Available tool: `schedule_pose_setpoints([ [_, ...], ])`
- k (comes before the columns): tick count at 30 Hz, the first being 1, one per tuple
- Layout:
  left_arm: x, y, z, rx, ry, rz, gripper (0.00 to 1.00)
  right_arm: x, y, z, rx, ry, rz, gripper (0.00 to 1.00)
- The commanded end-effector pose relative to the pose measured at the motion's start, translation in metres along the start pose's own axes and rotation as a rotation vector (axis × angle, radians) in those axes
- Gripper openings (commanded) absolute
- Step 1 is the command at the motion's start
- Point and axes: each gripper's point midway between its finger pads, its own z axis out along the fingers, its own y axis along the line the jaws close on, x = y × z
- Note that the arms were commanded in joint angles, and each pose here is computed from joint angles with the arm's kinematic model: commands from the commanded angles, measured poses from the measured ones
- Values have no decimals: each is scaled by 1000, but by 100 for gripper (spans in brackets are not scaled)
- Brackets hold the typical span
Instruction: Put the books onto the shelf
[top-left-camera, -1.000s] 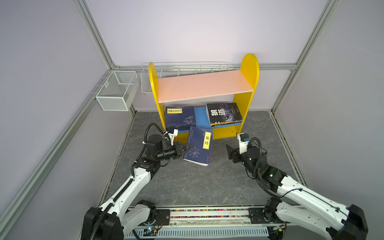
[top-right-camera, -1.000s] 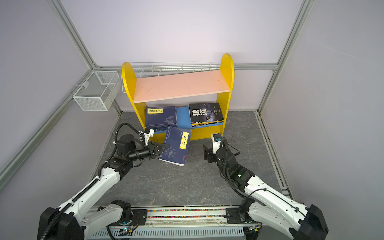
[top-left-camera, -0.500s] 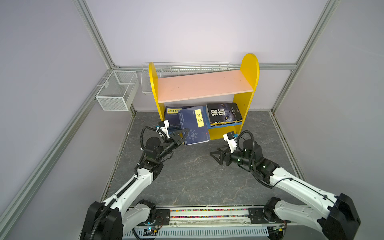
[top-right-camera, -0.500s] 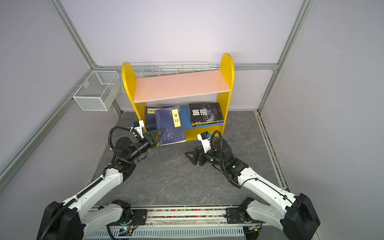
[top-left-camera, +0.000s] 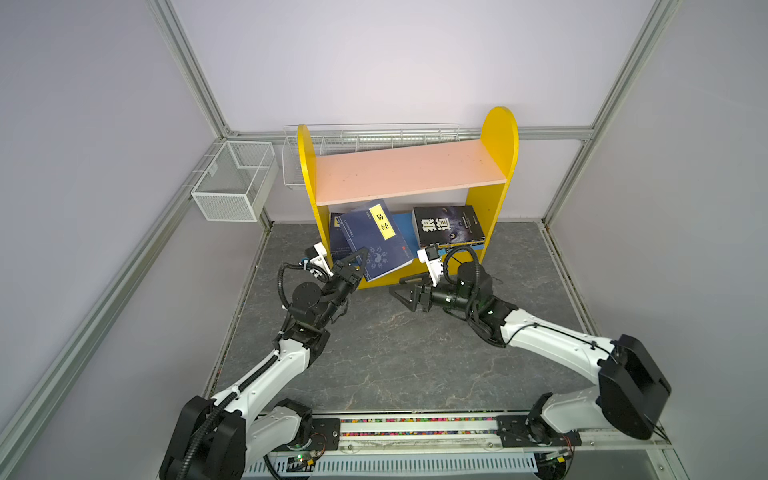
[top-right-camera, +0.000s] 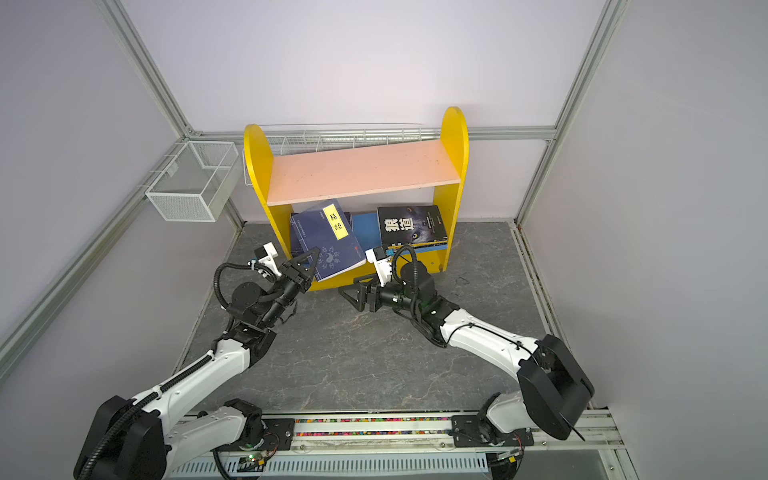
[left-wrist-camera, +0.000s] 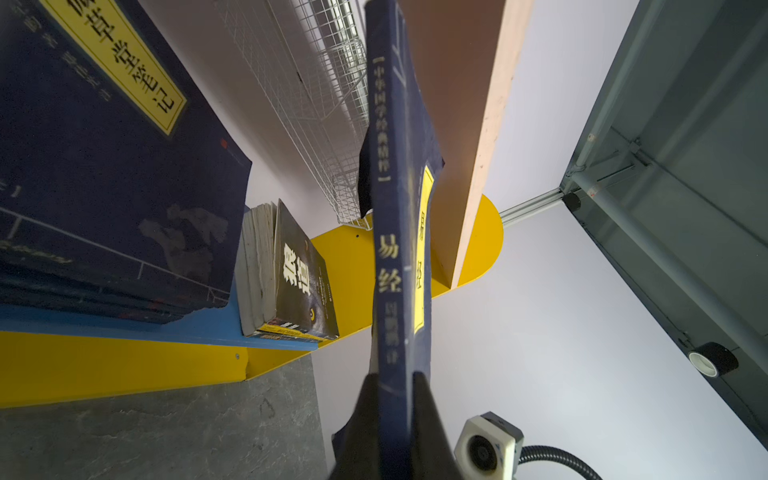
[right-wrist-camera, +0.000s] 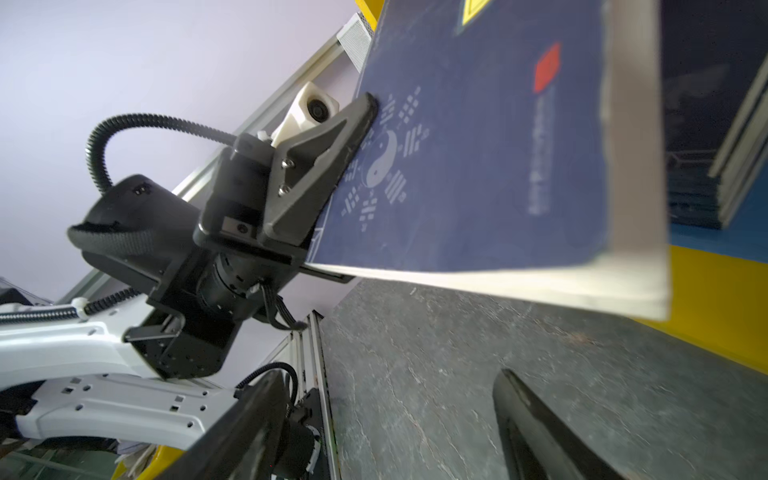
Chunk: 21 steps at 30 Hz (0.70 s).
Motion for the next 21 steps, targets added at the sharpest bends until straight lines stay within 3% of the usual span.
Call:
schedule_pose_setpoints([
  [1,-9,-25,0,116,-51,-5,0,-32,25,5,-85,-90,-6,81],
  [8,-3,-30,3,172,-41,-30,0,-51,20,20,-128,-183,98,79],
  [13,2,-31,3,182,-30,-20,0,-62,14,23,-158,-263,166,72],
  [18,2,-30,-1,169,-35,-1,0,-58,8,20,-116,-255,162,71],
  [21,2,-34,-4,165,-33,26,0,-47,-15,13,-14,-254,195,72],
])
